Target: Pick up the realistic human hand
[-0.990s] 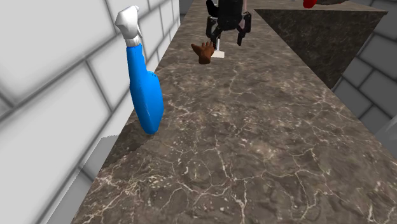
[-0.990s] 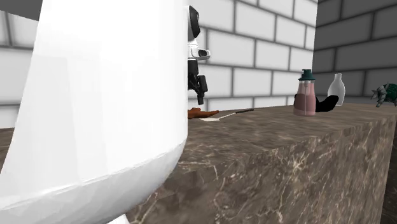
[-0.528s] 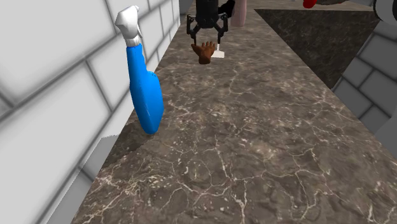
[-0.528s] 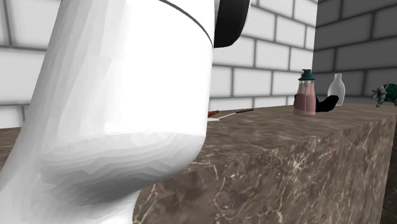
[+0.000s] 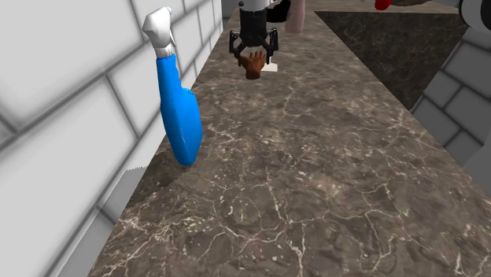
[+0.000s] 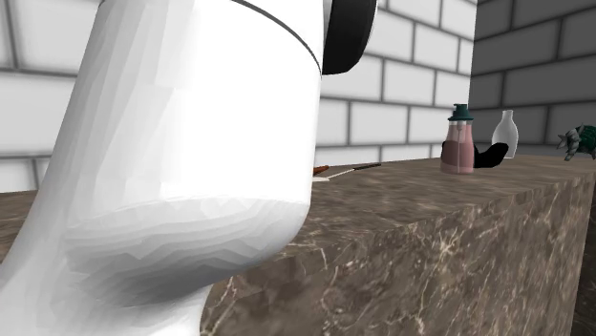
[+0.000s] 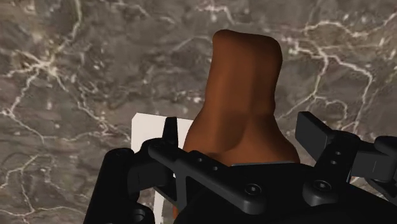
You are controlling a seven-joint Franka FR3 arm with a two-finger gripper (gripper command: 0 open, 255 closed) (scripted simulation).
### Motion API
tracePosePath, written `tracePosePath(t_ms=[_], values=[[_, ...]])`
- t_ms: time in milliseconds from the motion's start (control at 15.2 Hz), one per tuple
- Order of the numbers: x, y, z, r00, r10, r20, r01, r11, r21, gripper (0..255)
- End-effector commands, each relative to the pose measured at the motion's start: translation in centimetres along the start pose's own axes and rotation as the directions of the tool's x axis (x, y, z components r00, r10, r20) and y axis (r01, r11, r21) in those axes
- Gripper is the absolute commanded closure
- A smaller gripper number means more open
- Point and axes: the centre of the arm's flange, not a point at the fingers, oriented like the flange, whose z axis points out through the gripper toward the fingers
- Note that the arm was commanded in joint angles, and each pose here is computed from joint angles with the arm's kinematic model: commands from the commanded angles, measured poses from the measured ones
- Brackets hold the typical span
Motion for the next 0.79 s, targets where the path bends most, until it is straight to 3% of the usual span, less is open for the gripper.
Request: tracePosePath(t_ms=[0,66,726], values=[[-0.09,0.03,0.45,1.000,0.000,0.000,0.000,1.000,0.001,0],[-0.18,0.06,0.37,1.000,0.000,0.000,0.000,1.000,0.001,255],[-0.04,0.06,-0.08,1.000,0.000,0.000,0.000,1.000,0.001,255]])
